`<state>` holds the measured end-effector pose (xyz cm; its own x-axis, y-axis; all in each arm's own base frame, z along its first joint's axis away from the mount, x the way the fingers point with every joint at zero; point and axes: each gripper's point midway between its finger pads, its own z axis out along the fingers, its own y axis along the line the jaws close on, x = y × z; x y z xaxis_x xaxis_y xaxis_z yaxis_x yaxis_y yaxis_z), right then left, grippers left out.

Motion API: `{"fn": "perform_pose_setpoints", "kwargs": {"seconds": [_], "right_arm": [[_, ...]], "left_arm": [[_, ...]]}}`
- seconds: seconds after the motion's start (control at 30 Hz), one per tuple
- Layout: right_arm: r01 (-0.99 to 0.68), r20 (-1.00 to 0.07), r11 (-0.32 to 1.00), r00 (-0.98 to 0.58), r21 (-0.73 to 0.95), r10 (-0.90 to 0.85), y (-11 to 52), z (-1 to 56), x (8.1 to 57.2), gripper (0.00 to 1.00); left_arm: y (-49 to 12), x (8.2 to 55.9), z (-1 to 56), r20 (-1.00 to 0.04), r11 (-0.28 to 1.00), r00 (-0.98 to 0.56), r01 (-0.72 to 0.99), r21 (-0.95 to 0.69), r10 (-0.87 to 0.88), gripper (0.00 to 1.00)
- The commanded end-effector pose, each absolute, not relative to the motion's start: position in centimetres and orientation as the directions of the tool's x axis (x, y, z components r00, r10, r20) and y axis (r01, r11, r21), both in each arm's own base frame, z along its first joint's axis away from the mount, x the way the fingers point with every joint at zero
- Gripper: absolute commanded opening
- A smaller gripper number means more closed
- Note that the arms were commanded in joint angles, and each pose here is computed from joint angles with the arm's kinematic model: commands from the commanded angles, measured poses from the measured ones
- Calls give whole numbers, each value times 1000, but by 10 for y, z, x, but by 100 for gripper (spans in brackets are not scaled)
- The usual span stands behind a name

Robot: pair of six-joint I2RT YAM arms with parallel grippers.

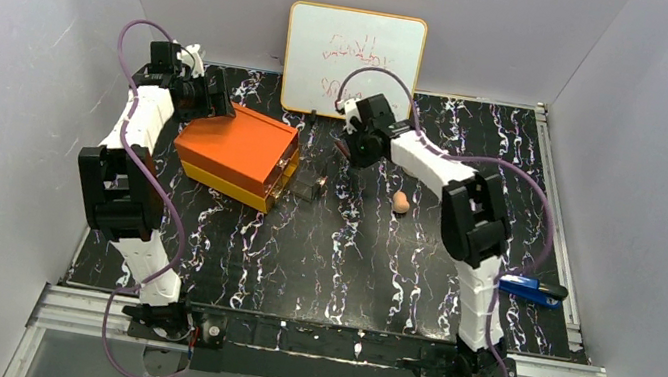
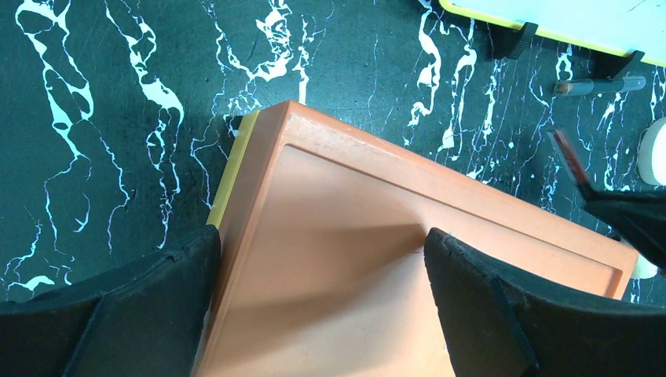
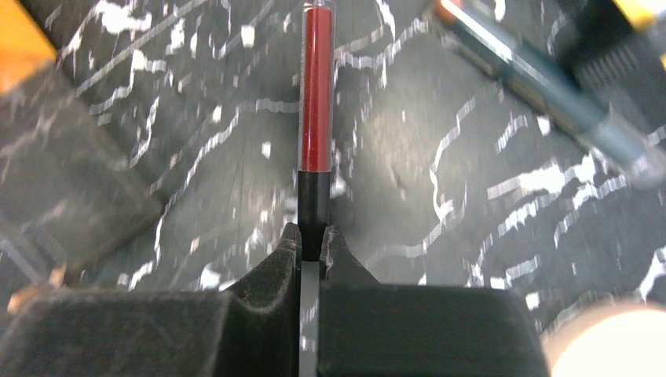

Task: Organize the makeup
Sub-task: Pick up the lipstick at the center of the board.

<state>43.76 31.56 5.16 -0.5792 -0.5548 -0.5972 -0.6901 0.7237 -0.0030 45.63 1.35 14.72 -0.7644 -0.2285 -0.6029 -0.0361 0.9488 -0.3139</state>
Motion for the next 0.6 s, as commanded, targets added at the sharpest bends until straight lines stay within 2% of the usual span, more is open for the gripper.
{"fn": "perform_pose_setpoints", "kwargs": {"seconds": [0.0,0.17,0.33,0.57], "right_arm": [[-635,-679,766,-518,-103,-521,288,148,433,1],[-610,-693,768,-468,-195,-548,269,201,418,1],[-689,-690,698,-410,-194,-597,289,238,387,1],[-821,-604,560,-392,-110,-694,338,226,333,1]], "left_arm": [[1,417,94,-429,951,-881,-67,-303,-198,96],[-1,416,94,-432,948,-880,-62,-313,-200,96],[-2,416,97,-439,947,-877,-54,-317,-197,96],[-2,417,102,-450,948,-872,-48,-316,-195,96]]}}
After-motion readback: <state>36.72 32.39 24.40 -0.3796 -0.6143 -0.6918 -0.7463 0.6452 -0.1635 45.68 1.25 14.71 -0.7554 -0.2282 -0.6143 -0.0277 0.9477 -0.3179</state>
